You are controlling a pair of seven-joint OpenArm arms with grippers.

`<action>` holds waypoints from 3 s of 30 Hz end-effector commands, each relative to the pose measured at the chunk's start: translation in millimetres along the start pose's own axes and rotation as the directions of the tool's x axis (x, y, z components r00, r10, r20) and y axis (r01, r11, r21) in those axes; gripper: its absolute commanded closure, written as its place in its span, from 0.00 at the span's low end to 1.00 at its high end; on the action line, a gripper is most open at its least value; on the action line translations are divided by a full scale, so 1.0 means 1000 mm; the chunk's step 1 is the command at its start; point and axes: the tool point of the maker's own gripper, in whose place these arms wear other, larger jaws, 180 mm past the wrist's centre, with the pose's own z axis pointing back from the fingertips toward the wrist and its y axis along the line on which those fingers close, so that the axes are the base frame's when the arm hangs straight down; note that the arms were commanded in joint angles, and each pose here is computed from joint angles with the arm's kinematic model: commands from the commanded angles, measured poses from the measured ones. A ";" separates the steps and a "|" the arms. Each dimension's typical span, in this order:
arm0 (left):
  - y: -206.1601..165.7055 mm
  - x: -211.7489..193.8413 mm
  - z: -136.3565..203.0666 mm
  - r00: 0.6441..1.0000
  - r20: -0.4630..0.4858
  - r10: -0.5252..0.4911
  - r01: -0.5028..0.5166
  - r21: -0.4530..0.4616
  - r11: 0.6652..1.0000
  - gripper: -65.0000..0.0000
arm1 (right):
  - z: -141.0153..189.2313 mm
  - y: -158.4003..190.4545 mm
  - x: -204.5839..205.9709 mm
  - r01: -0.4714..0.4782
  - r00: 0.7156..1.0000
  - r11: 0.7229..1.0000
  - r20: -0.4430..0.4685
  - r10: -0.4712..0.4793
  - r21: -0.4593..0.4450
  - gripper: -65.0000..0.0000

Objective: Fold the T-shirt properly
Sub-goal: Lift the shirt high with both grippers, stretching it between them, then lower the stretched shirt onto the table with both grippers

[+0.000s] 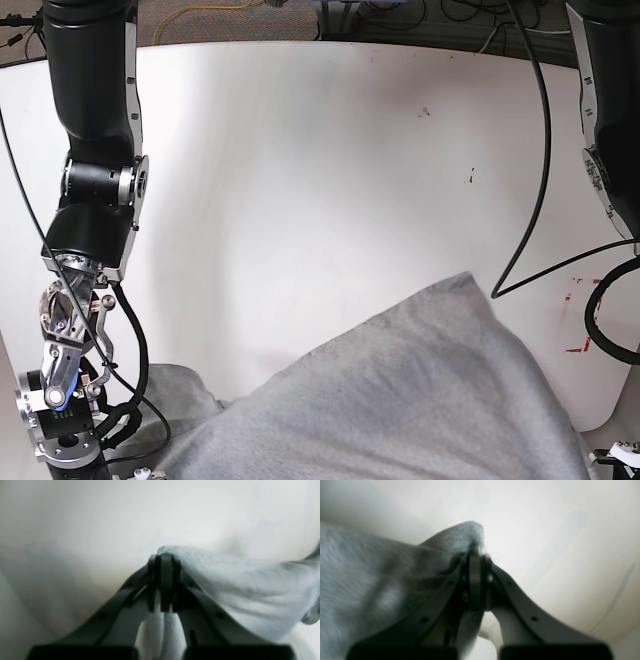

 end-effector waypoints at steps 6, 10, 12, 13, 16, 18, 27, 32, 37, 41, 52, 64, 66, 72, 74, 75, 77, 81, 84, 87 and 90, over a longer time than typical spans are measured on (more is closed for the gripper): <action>-0.006 -0.011 0.003 1.000 0.001 -0.014 0.014 -0.008 1.000 1.00 | 0.006 0.008 -0.017 -0.001 1.000 1.000 -0.014 0.001 0.003 1.00; -0.013 -0.036 0.006 0.999 -0.047 -0.010 0.009 -0.021 1.000 1.00 | 0.013 0.025 -0.037 -0.001 0.999 1.000 -0.046 0.002 0.030 1.00; -0.019 -0.054 0.007 0.997 -0.079 0.006 -0.009 -0.032 0.999 1.00 | 0.020 0.037 -0.048 -0.002 0.998 0.999 -0.059 0.005 0.049 1.00; -0.022 -0.060 0.007 0.996 -0.090 0.013 -0.016 -0.037 0.999 1.00 | 0.023 0.042 -0.053 -0.003 0.998 0.998 -0.062 0.006 0.059 1.00; -0.030 -0.082 0.013 0.991 -0.131 0.020 -0.027 -0.049 0.998 1.00 | 0.034 0.059 -0.069 -0.002 0.997 0.996 -0.072 0.008 0.086 1.00; -0.036 -0.100 0.019 0.985 -0.168 0.024 -0.034 -0.057 0.998 1.00 | 0.042 0.071 -0.080 -0.002 0.996 0.994 -0.085 0.012 0.109 1.00; -0.064 -0.166 0.054 0.953 -0.299 0.052 -0.080 -0.082 0.993 1.00 | 0.082 0.112 -0.121 0.050 0.987 0.985 -0.160 -0.024 0.163 1.00; -0.076 -0.202 0.079 0.921 -0.383 0.064 -0.105 -0.087 0.991 1.00 | 0.103 0.127 -0.150 0.098 0.971 0.979 -0.232 -0.056 0.176 1.00; -0.087 -0.234 0.103 0.883 -0.463 0.078 -0.133 -0.088 0.987 1.00 | 0.124 0.138 -0.172 0.117 0.957 0.974 -0.284 -0.059 0.192 1.00; -0.084 -0.259 0.129 0.845 -0.527 0.093 -0.147 -0.062 0.987 1.00 | 0.145 0.154 -0.196 0.129 0.939 0.966 -0.341 -0.046 0.223 1.00; -0.088 -0.306 0.187 0.752 -0.656 0.054 -0.146 -0.087 0.985 1.00 | 0.196 0.198 -0.232 0.196 0.903 0.935 -0.425 -0.055 0.294 1.00; -0.086 -0.337 0.238 0.639 -0.769 0.031 -0.145 -0.082 0.986 1.00 | 0.242 0.221 -0.265 0.243 0.849 0.919 -0.527 -0.047 0.309 1.00; -0.087 -0.341 0.245 0.624 -0.780 0.033 -0.149 -0.077 0.986 1.00 | 0.250 0.225 -0.269 0.253 0.840 0.915 -0.541 -0.047 0.314 1.00; -0.074 -0.345 0.264 0.593 -0.803 0.056 -0.133 -0.029 0.991 1.00 | 0.267 0.226 -0.283 0.275 0.809 0.914 -0.585 -0.053 0.297 1.00; -0.070 -0.346 0.269 0.586 -0.808 0.062 -0.129 -0.017 0.991 1.00 | 0.269 0.227 -0.284 0.283 0.803 0.914 -0.593 -0.061 0.291 1.00; -0.069 -0.346 0.270 0.582 -0.810 0.064 -0.127 -0.013 0.992 1.00 | 0.270 0.226 -0.285 0.285 0.800 0.915 -0.596 -0.063 0.286 1.00; -0.067 -0.349 0.275 0.571 -0.819 0.057 -0.116 -0.012 0.993 1.00 | 0.275 0.225 -0.290 0.289 0.791 0.915 -0.609 -0.062 0.281 1.00; -0.065 -0.353 0.280 0.551 -0.834 0.033 -0.086 -0.017 0.996 1.00 | 0.280 0.225 -0.293 0.290 0.784 0.915 -0.618 -0.058 0.281 1.00; -0.063 -0.354 0.281 0.546 -0.837 0.023 -0.069 -0.017 0.997 1.00 | 0.281 0.226 -0.294 0.292 0.782 0.914 -0.621 -0.059 0.281 1.00; -0.064 -0.355 0.281 0.546 -0.837 0.025 -0.072 -0.017 0.997 1.00 | 0.282 0.227 -0.294 0.295 0.780 0.913 -0.623 -0.060 0.281 1.00; -0.064 -0.355 0.281 0.546 -0.837 0.025 -0.072 -0.017 0.997 1.00 | 0.285 0.231 -0.293 0.310 0.773 0.910 -0.631 -0.071 0.277 1.00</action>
